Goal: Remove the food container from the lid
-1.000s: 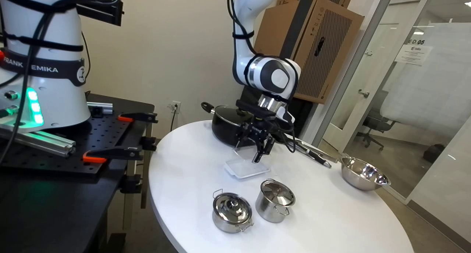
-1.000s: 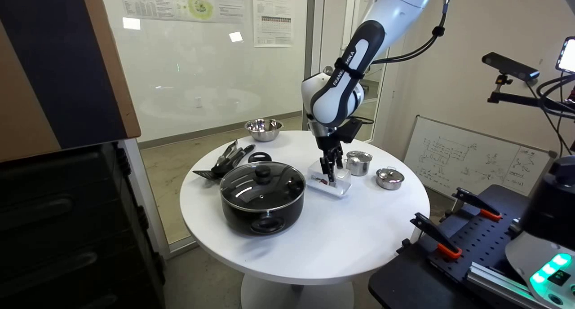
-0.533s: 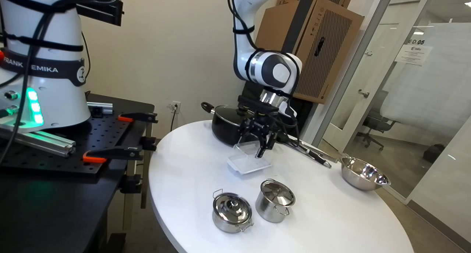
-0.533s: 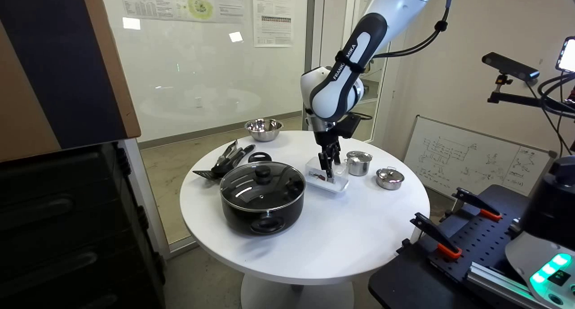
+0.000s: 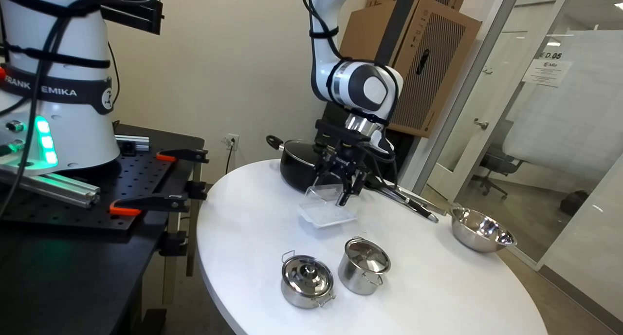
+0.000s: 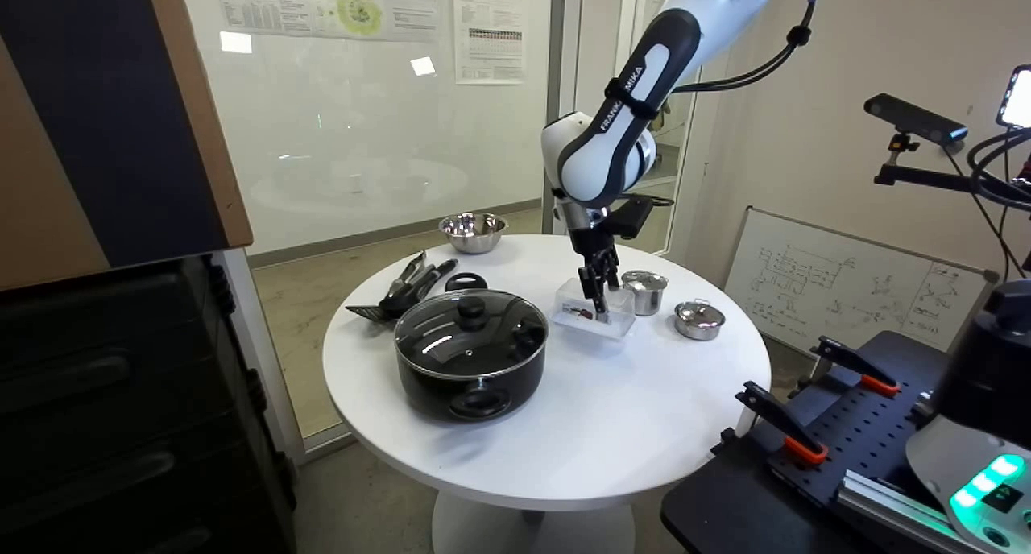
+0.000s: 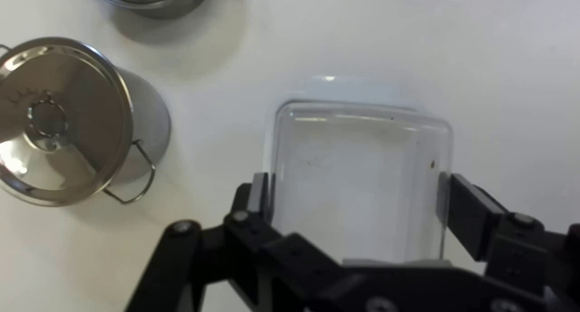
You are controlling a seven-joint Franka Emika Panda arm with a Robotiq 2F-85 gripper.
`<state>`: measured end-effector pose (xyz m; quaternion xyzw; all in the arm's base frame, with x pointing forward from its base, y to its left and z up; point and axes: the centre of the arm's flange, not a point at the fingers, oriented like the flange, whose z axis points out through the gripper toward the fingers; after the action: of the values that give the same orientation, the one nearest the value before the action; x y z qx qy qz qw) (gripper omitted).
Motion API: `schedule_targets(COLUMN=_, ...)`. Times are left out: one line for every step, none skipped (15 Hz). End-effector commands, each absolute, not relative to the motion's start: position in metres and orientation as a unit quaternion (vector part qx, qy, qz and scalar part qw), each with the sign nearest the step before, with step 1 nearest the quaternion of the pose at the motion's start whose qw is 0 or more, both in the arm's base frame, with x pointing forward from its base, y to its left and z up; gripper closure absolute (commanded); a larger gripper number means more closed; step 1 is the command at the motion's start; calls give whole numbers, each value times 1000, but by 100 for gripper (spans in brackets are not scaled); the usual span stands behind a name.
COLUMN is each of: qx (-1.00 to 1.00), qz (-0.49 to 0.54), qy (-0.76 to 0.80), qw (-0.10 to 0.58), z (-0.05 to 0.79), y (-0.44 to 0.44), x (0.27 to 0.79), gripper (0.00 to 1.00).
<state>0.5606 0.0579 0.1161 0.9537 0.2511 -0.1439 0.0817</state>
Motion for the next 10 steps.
schedule_targets(qx=967, qz=-110, qy=201, qw=111, z=119, y=53, x=557, gripper=34)
schedule_targets(qx=941, qz=-191, qy=258, qw=106, z=115, y=56, x=557, gripper=34)
schedule_targets(qx=968, qz=-117, qy=182, qw=124, z=112, y=52, x=559, gripper=34)
schedule_targets(qx=937, qz=-202, qy=272, qw=86, z=112, y=54, x=555, gripper=34)
schedule_targets(qx=957, qz=-178, qy=203, qw=106, z=108, y=53, x=557, gripper=34)
schedule_targets(qx=932, qz=-220, qy=278, qw=80, z=107, y=53, x=552, gripper=34)
schedule_targets(qx=928, qz=-242, qy=274, qw=66, z=105, y=53, x=552, gripper=34)
schedule_targets(qx=919, qz=-247, qy=303, qw=52, z=103, y=52, x=547, gripper=34)
schedule_targets(qx=910, qz=-255, qy=325, qw=39, z=104, y=52, x=546, gripper=34)
schedule_targets(qx=902, qz=-251, qy=350, qw=25, z=107, y=51, x=543, gripper=34)
